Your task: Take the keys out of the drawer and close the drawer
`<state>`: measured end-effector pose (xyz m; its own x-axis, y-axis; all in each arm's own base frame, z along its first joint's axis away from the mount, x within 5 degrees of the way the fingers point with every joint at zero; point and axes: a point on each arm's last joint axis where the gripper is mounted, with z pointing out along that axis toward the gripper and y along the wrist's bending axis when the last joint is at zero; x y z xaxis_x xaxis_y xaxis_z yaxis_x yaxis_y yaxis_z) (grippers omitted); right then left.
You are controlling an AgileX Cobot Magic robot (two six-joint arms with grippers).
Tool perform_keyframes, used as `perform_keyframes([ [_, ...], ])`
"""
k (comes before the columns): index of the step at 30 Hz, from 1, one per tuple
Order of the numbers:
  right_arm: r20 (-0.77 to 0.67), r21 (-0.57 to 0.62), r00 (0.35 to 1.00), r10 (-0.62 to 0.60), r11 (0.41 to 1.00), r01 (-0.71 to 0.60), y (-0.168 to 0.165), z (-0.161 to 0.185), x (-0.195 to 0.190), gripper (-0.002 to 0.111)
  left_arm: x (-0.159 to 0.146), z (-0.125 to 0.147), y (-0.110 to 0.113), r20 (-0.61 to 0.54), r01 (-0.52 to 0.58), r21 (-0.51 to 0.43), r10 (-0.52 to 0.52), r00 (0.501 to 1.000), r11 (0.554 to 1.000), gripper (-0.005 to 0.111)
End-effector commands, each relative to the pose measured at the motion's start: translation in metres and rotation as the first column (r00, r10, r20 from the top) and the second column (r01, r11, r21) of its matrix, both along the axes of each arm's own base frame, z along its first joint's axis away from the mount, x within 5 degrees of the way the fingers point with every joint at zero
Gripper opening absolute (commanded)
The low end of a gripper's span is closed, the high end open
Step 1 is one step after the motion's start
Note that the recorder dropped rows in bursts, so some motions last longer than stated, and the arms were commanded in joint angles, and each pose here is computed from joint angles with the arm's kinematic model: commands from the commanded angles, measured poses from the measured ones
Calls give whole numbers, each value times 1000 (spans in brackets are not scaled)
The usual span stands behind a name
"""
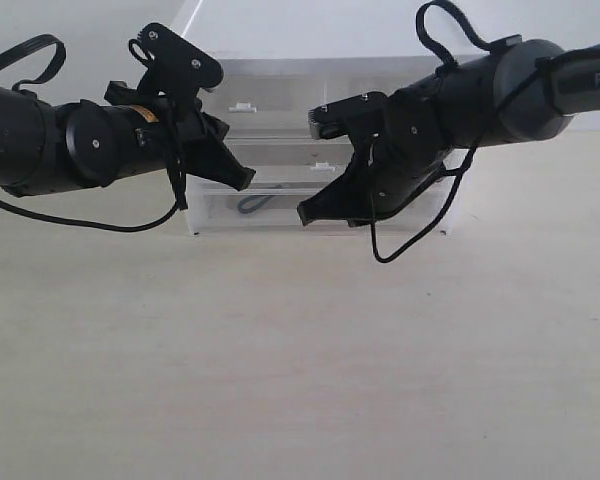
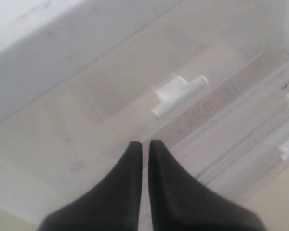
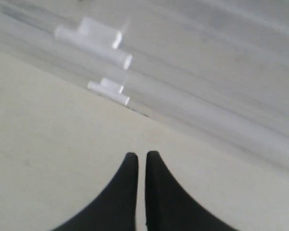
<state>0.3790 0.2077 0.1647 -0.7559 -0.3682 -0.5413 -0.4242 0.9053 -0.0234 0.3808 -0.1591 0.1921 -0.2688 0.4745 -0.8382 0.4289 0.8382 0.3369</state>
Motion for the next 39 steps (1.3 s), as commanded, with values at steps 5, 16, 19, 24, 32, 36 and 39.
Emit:
perform_keyframes([
  [5,-46,-9,999,-18,1000,18,-13,-9,-20,0,23,28,28,309,-186,-128,218,926,974,4],
  [16,-81,196,973,-218,953,230,-25,-26,-49,0,23,28,28,309,-186,-128,218,926,974,4],
  [19,-95,272,956,-277,917,293,-29,-28,-60,0,23,28,28,309,-186,-128,218,926,974,4],
  [24,-31,389,945,-324,867,311,-37,-20,-72,0,23,28,28,309,-186,-128,218,926,974,4],
  [32,-35,476,924,-380,807,349,-50,-8,-97,0,23,28,28,309,-186,-128,218,926,974,4],
  [36,20,544,947,-321,798,259,-47,3,-120,0,23,28,28,309,-186,-128,218,926,974,4],
  [39,105,685,955,-279,717,134,-42,16,-137,0,23,28,28,309,-186,-128,218,926,974,4],
])
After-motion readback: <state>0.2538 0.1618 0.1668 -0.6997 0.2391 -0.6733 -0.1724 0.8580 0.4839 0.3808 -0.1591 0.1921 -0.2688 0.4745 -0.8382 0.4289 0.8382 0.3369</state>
